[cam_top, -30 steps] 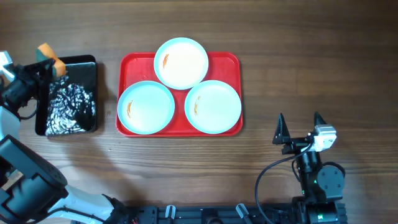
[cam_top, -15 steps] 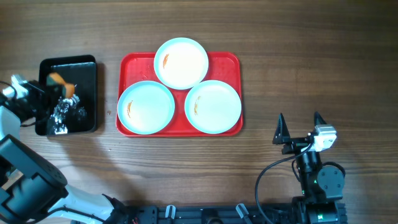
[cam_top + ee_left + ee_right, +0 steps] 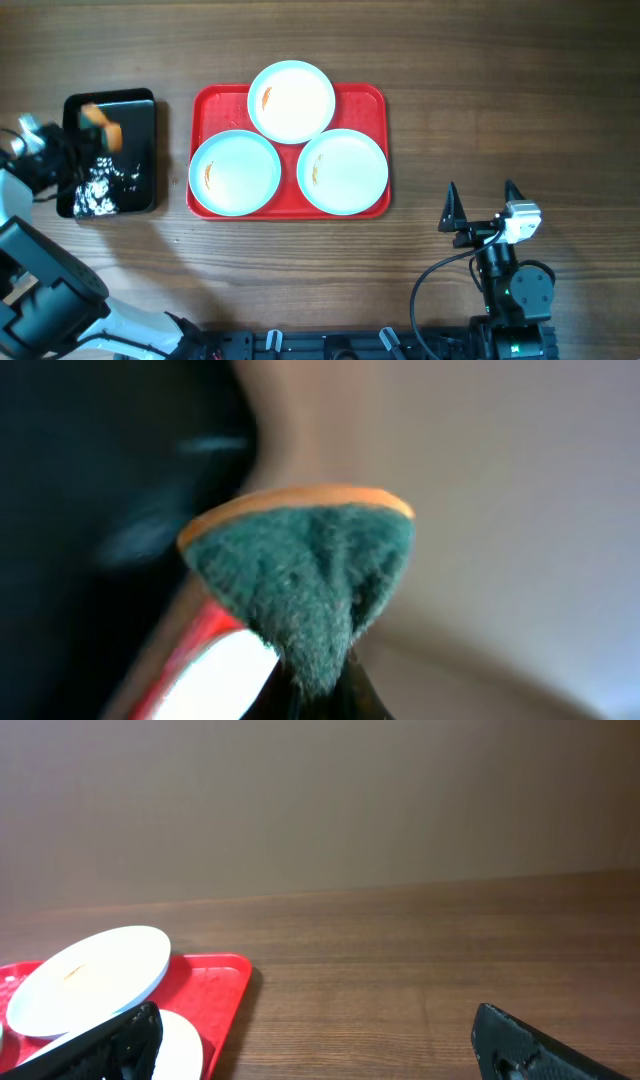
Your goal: Clean dirty plates on tray and stack at the side
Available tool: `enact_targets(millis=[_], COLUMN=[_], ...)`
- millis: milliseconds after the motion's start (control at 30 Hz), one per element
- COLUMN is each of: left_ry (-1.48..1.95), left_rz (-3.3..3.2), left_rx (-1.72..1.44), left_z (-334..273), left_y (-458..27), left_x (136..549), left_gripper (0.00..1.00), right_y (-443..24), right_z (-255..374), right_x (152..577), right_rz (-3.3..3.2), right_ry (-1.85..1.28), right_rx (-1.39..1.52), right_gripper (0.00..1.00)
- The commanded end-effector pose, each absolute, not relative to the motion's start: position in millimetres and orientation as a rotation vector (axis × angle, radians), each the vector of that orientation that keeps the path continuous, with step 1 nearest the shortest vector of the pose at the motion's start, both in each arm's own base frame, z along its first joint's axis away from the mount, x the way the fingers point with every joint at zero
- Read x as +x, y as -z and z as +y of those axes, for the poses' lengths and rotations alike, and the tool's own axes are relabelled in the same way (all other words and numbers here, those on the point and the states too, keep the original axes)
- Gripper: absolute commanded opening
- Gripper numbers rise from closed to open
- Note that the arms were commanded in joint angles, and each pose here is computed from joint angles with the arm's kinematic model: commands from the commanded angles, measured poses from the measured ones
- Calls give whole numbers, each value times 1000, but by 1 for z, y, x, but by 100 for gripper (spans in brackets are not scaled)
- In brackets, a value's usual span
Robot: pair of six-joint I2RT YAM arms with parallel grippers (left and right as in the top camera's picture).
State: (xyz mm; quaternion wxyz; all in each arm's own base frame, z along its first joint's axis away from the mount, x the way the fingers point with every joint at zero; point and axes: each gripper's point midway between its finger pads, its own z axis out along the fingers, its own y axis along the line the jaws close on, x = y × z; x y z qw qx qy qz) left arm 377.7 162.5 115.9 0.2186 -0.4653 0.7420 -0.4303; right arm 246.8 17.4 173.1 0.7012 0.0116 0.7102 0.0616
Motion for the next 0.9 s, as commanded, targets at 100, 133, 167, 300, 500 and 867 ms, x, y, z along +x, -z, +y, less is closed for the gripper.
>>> enact_targets(millis=[100,133,167,300,500,867], left_ry=[875,976,1085,1411,1545,358], left_rz=[2205,2167,2122,1948,1875,2340], left_rx=[-1399,-1338,-1263,-1142,-1089,-1470], left_z=[177,170,163,146,140,216], left_y=[-78,-89,-103,-149,-172,-48], left_x=[362,370,378,397,405,335], left_gripper=[4,4,4,4,4,4], right_y=[-175,-175,-175,-175,-175,-175], right_z=[18,18,18,18,18,18], right_x=[247,247,247,247,247,247], right_rz=[1573,1573,1573,1573,1573,1573], right_ry=[-147,-147,-147,-147,-147,-147], right_rx=[29,29,29,29,29,29], right_gripper=[100,100,100,100,100,100])
